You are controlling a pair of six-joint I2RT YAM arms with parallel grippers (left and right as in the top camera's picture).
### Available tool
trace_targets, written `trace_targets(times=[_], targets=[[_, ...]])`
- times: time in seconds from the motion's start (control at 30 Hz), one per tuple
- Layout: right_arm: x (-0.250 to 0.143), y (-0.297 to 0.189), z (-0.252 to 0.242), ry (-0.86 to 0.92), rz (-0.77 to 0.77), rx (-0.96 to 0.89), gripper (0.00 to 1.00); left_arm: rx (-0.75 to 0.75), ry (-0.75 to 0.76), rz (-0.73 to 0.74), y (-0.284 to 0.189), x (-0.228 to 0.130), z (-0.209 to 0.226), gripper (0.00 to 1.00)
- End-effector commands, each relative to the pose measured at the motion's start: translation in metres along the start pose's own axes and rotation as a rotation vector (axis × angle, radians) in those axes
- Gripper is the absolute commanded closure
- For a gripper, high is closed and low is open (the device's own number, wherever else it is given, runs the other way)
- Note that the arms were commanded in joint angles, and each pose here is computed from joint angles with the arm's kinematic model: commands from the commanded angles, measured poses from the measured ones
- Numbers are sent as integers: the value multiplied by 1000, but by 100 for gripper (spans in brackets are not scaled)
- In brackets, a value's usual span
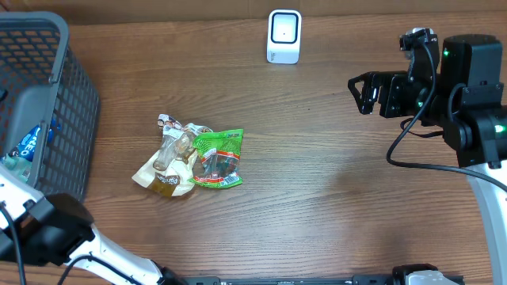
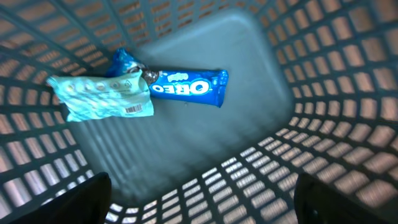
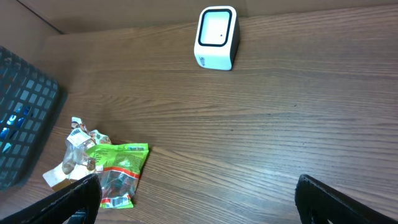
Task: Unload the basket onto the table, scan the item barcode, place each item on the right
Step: 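Grasp the blue Oreo pack in the basket with the left gripper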
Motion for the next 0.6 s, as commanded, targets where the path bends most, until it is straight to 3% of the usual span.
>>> trace_targets(times=[0.0, 0.27, 0.57], targets=[[7, -6, 4, -9, -26, 7, 0, 81, -109, 36, 44, 5, 0, 15], [4, -6, 4, -2, -7, 7, 0, 168, -234, 98, 144, 9, -1, 15], [3, -6, 4, 22, -2, 7, 0, 242, -318, 156, 225, -10, -5, 15]])
Point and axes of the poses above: each gripper's point midway between its finger pads, its own y axis out along the fingers, its own z axis along the line the jaws close on, x = y × z, the point moved 8 cm from there along -y, back along the fingers, and after that the axes turned 9 degrees about -y, right-handed, at the moved point
